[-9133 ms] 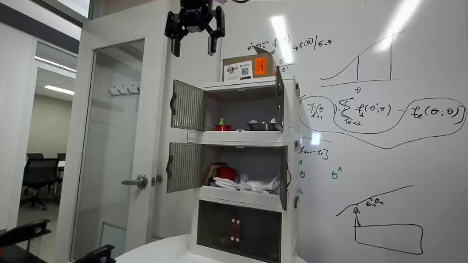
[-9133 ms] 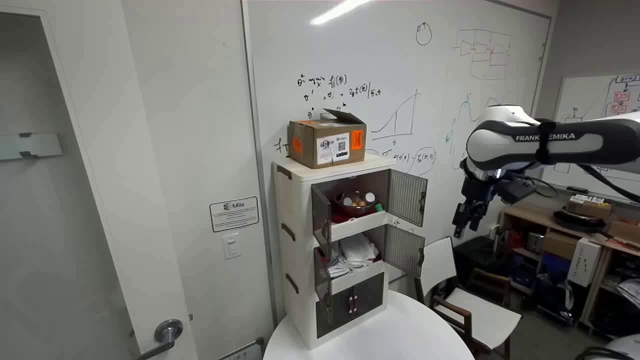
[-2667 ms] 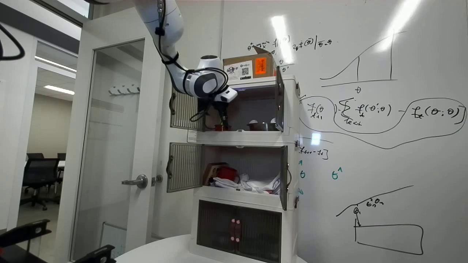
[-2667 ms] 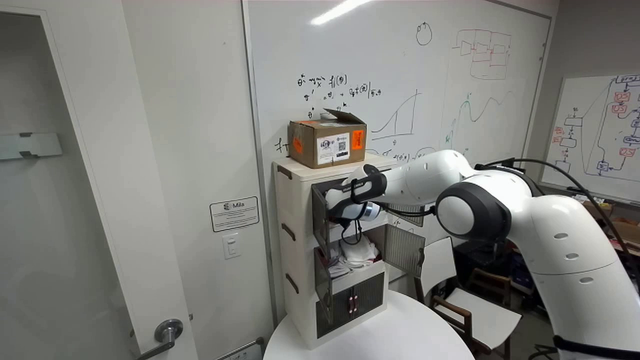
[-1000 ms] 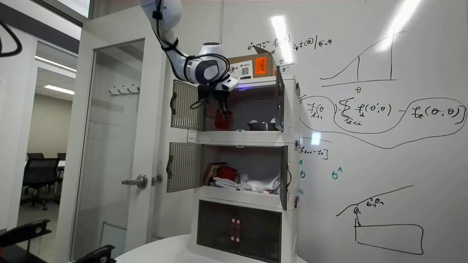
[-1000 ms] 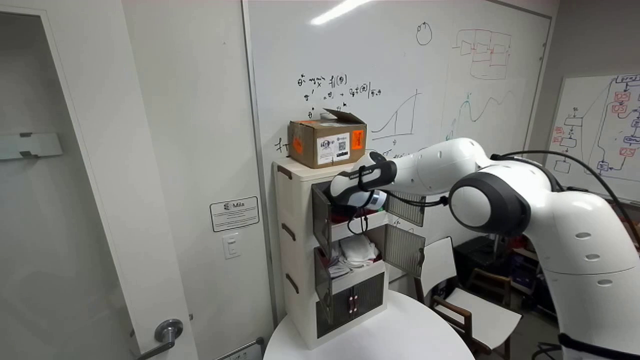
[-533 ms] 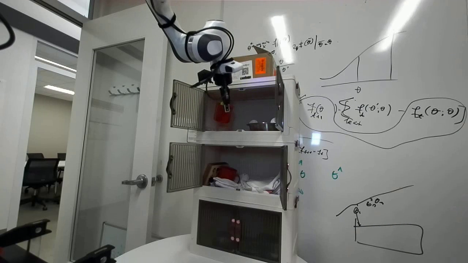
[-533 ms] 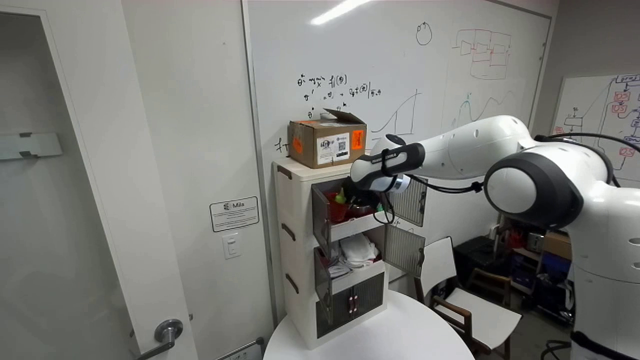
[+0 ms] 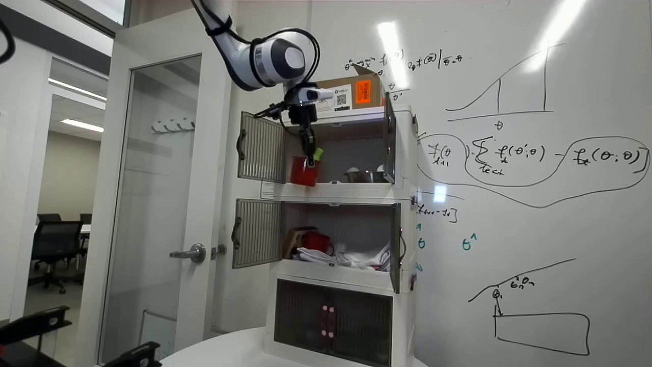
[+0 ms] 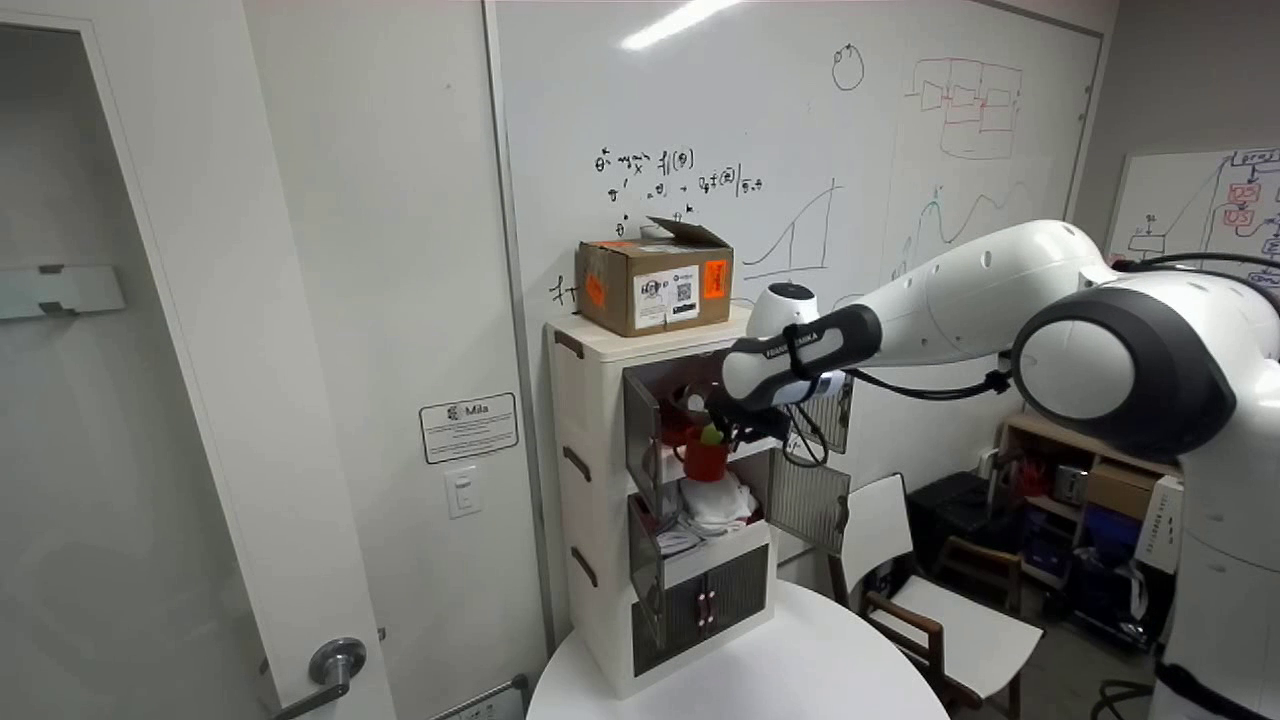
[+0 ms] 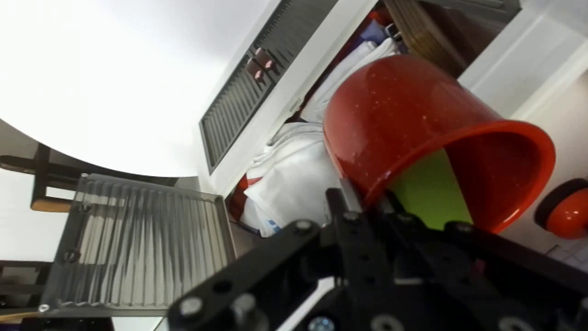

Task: Move the red cup to the table

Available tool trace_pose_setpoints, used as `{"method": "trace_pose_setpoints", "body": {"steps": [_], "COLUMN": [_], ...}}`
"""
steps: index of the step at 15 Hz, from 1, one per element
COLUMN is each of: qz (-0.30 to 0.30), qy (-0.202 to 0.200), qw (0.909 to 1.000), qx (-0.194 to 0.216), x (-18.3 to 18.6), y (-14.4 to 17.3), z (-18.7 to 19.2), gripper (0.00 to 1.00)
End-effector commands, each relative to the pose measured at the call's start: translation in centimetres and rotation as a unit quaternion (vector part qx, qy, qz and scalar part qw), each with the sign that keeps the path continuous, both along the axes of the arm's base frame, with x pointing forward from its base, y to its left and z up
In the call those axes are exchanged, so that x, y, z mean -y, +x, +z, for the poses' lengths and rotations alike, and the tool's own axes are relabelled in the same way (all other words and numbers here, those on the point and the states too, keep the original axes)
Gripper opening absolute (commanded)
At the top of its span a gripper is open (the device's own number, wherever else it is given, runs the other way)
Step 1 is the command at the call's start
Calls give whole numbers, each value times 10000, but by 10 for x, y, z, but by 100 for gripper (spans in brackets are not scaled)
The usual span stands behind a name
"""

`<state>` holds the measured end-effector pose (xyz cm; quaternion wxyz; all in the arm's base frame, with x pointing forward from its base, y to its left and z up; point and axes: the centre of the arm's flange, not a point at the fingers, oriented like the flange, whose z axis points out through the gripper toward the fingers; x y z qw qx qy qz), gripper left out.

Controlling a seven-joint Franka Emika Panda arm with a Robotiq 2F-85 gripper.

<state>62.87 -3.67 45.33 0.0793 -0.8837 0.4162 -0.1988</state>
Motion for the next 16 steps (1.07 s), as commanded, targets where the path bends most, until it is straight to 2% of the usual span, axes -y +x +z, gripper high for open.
{"method": "trace_pose_setpoints", "body": {"steps": [1,3,6,7,8,14,15,16], "qz": [-487,-740,-1128,-886,-909,-905,-987,-1096], "qy": [-384,-500,-286,-340,-335,-337,-366,-374], "qw": [9981,9960,9932,9954,9952,9952,9944,9933], "qx": [34,78,23,-89,-153,-137,-51,1], "x": [-3,1,4,10,11,11,8,7], "y": [-26,-26,-27,-26,-26,-25,-26,-28], "z": [-44,-75,-113,-97,-107,-105,-116,-129], "gripper": [2,2,2,2,7,7,2,2]}}
